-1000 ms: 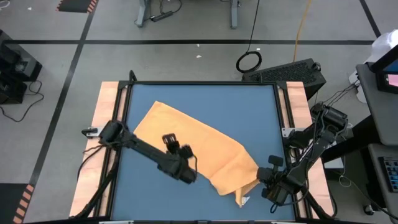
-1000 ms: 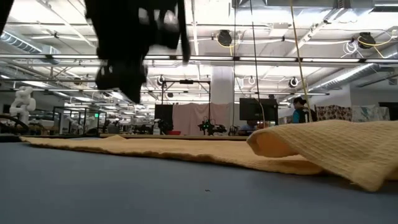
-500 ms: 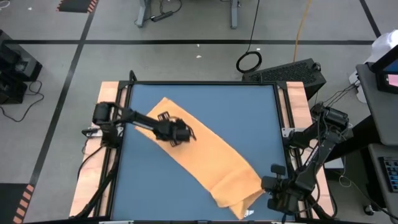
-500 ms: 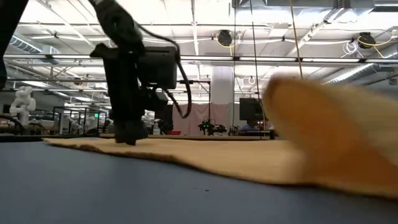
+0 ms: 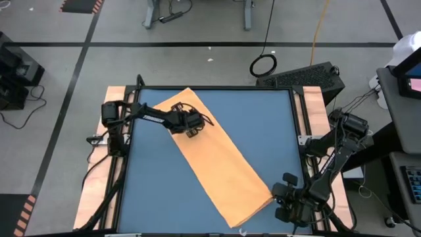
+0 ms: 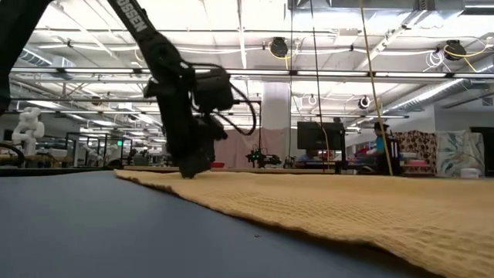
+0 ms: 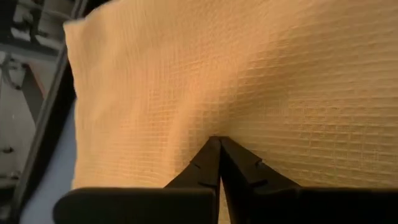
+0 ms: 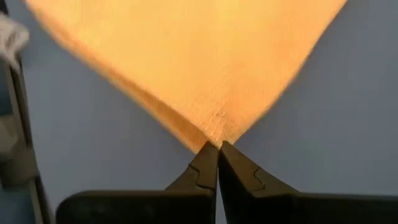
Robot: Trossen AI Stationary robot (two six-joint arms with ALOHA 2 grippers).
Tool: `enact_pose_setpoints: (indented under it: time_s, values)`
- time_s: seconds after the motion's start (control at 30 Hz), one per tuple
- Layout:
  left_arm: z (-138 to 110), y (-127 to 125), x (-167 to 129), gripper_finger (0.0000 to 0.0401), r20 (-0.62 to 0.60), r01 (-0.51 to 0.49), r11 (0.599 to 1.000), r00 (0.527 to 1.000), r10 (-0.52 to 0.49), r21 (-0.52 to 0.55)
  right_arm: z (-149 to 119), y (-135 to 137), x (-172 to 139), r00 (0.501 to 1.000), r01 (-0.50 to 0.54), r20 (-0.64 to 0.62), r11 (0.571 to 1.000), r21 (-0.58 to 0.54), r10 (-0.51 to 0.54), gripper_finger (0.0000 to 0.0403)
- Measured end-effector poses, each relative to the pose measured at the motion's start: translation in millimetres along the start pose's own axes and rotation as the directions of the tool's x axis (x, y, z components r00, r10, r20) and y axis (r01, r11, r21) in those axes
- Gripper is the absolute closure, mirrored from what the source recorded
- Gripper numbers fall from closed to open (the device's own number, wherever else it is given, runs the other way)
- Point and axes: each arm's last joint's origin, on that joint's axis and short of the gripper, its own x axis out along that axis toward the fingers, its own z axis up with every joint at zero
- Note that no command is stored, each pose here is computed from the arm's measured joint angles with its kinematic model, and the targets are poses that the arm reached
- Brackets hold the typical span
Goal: Roll towel into tight, uniform cylinder
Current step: Fold the orange microfiber cloth
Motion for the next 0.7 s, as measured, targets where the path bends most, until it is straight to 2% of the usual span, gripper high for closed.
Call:
enact_pose_setpoints:
  time_s: [0.1,0.17,0.27,0.33,0.4,0.43,0.53,0.6,0.7]
  values:
    - [13,8,-16,0.0389,0.056,0.02,1.0,0.998,-0.02,-0.012,10,0,3,0.998,0.002,0.055,0.999,0.032,-0.004,0.0402]
    - [18,14,-32,0.0389,0.085,0.077,0.996,0.994,-0.074,-0.037,15,1,5,0.998,-0.005,0.068,0.999,0.04,0.002,0.0402]
    - [21,16,-63,0.0389,0.151,0.277,0.958,0.953,-0.264,-0.075,19,1,7,0.998,-0.017,0.058,0.999,0.037,0.014,0.0402]
    - [22,9,-88,0.0389,0.206,0.451,0.891,0.878,-0.432,-0.055,19,1,7,0.999,-0.019,0.035,0.999,0.031,0.018,0.0402]
    - [19,-8,-113,0.0389,0.255,0.588,0.808,0.776,-0.577,0.038,17,-1,7,1.0,0.004,0.013,1.0,0.03,-0.005,0.0401]
    - [16,-21,-126,0.0389,0.271,0.625,0.774,0.732,-0.625,0.097,16,-2,7,1.0,0.016,-0.004,0.999,0.036,-0.015,0.0397]
    - [3,-62,-167,0.0389,0.325,0.676,0.681,0.6,-0.731,0.283,14,-5,7,0.998,0.039,-0.045,0.998,0.044,-0.037,0.0374]
    - [-8,-89,-192,0.0386,0.368,0.663,0.628,0.511,-0.777,0.407,13,-6,7,0.997,0.044,-0.069,0.998,0.044,-0.041,0.0352]
    - [-26,-122,-222,0.0364,0.455,0.609,0.615,0.419,-0.786,0.501,13,-6,6,0.995,0.044,-0.093,0.998,0.049,-0.039,0.0314]
